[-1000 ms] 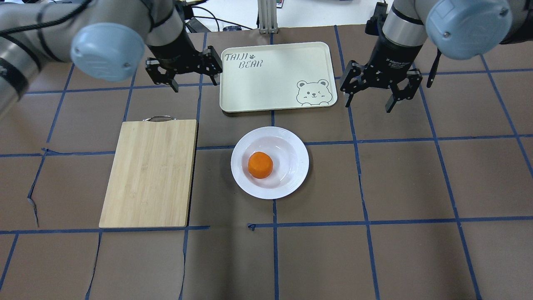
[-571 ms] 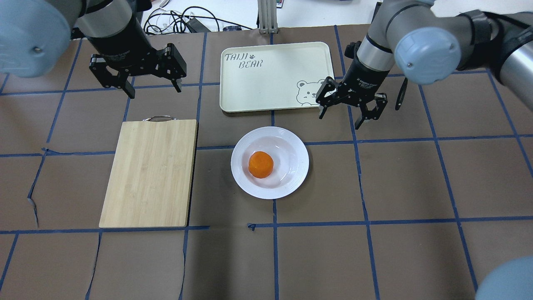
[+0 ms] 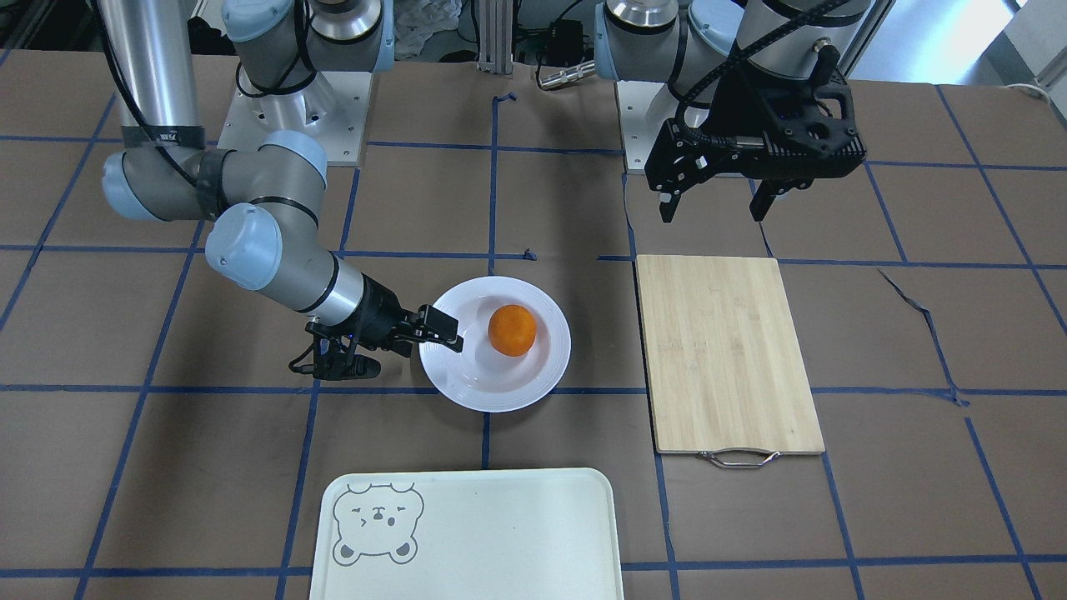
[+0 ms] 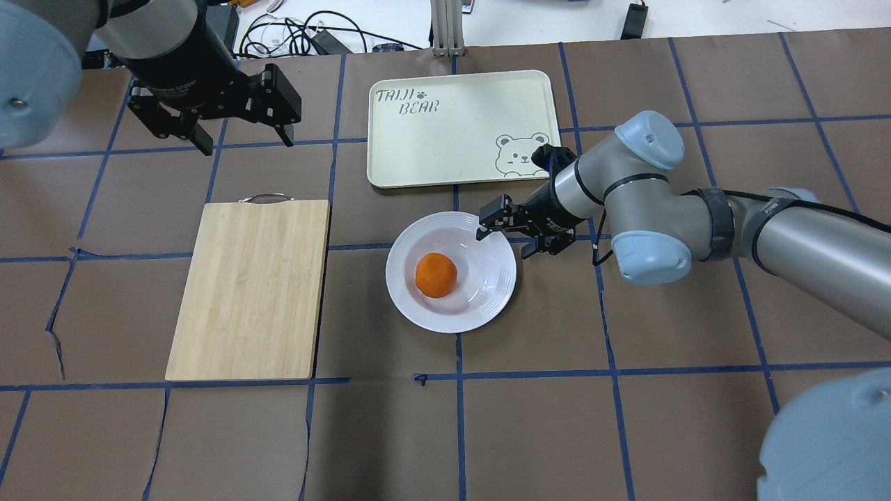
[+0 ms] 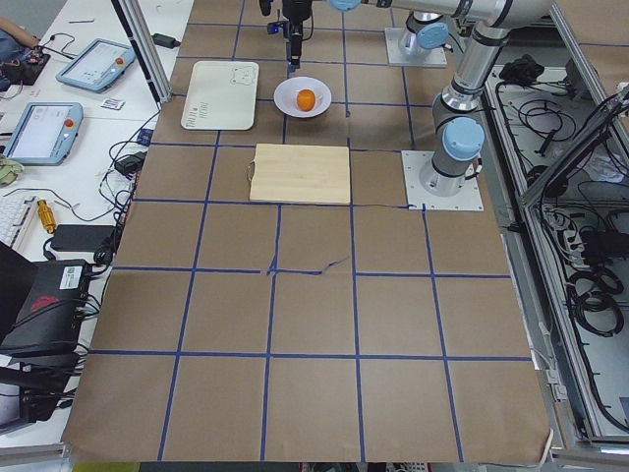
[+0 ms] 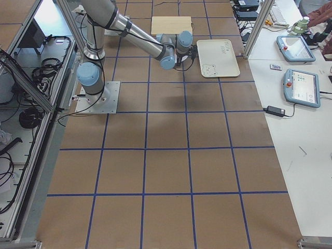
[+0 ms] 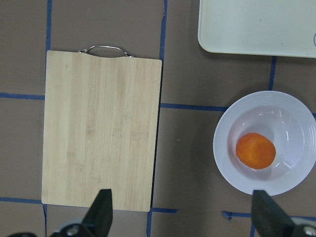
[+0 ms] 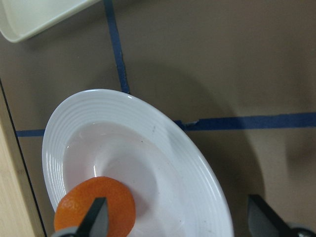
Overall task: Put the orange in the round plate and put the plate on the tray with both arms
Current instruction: 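Lower the right gripper to the bowl rim nearest it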
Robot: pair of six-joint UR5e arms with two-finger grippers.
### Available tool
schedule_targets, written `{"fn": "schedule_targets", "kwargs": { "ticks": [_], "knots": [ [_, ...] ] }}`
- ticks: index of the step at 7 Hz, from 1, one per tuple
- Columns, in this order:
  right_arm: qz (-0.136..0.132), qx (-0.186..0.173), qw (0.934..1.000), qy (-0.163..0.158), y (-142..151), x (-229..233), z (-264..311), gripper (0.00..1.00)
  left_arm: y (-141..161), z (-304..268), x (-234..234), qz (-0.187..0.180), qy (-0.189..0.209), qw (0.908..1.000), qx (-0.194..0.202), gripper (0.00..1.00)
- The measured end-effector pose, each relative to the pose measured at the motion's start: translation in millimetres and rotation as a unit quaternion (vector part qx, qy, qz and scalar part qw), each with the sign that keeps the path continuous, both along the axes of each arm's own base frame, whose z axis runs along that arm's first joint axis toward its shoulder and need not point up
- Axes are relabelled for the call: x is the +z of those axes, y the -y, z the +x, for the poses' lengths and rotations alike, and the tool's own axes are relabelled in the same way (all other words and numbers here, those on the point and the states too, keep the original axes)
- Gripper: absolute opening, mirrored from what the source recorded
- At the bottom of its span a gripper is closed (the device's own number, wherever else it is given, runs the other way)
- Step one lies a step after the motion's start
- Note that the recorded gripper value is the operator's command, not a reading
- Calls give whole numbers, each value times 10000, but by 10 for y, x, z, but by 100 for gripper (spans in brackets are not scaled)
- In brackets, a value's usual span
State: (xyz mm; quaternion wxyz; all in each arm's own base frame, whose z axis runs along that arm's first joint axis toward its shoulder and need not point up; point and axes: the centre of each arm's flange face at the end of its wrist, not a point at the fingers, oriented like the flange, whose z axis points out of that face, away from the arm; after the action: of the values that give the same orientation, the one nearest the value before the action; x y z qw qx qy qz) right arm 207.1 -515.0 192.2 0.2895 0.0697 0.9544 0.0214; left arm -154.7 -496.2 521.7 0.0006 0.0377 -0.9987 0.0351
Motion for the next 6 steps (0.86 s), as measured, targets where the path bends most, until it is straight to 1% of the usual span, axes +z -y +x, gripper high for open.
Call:
{"fn": "schedule_targets", "kwargs": {
  "ticks": [2, 4, 5, 6],
  "knots": [
    [-48, 16, 10000, 82, -52, -82, 27, 100, -7, 3, 12, -56, -6, 10000, -1, 100],
    [65, -25, 9999, 105, -51, -204, 34, 100, -23, 4, 24, -74, -5, 10000, -6, 100],
    [135, -86, 9998, 121, -41, -288, 49, 84, -29, 5, 28, -78, -2, 10000, -8, 100],
    [141, -117, 9998, 124, -35, -317, 83, 61, -33, 5, 32, -82, -2, 10000, -6, 100]
  ]
}}
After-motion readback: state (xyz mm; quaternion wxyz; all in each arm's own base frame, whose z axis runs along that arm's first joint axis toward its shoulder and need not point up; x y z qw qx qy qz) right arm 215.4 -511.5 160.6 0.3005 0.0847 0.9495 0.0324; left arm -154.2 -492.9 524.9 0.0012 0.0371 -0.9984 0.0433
